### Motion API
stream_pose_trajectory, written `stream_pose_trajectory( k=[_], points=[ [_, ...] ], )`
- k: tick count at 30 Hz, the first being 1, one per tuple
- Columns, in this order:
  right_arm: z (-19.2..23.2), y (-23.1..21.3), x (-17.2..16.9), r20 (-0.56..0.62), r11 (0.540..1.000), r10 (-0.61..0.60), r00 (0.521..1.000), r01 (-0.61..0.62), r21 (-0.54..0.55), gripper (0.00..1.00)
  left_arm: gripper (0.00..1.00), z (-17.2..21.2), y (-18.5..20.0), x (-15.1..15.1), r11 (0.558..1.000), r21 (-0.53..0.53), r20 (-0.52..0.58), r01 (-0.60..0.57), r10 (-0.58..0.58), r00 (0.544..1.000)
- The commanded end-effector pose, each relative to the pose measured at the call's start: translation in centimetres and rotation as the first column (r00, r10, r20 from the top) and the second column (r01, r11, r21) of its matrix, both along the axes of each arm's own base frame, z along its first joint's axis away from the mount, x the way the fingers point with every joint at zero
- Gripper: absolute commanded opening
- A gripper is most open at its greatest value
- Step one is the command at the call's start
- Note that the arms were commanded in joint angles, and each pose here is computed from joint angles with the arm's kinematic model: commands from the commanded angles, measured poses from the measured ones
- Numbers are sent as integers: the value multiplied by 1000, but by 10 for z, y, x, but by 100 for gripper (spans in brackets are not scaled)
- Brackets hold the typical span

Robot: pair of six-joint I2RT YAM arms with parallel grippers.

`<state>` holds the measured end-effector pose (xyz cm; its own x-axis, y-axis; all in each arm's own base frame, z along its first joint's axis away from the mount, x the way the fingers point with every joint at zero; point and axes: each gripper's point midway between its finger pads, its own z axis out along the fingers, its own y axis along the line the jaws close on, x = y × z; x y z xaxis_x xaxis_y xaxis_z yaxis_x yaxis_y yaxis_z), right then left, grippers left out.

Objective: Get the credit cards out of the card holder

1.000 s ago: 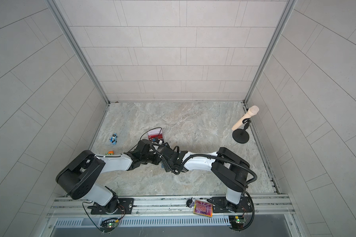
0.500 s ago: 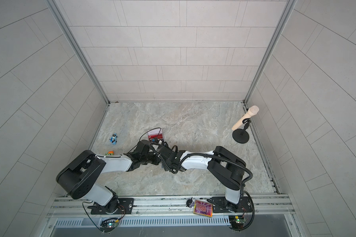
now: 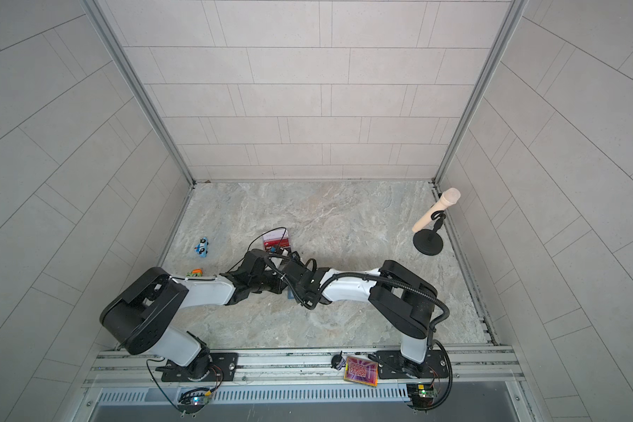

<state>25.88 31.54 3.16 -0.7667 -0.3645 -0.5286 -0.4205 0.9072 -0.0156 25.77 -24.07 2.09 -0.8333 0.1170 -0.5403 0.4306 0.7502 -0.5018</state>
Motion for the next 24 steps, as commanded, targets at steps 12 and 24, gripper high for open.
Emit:
stream_pose_trajectory(
  k=[12, 24],
  points=[
    [7, 17, -7, -38, 997, 52, 998, -49, 64, 70, 1, -23, 12, -14, 998, 69, -54, 2, 1, 999],
    [-8, -8, -3, -18, 999, -10, 1000, 9, -54, 63, 1, -23, 11, -12, 997, 74, -55, 6, -2, 998]
  ],
)
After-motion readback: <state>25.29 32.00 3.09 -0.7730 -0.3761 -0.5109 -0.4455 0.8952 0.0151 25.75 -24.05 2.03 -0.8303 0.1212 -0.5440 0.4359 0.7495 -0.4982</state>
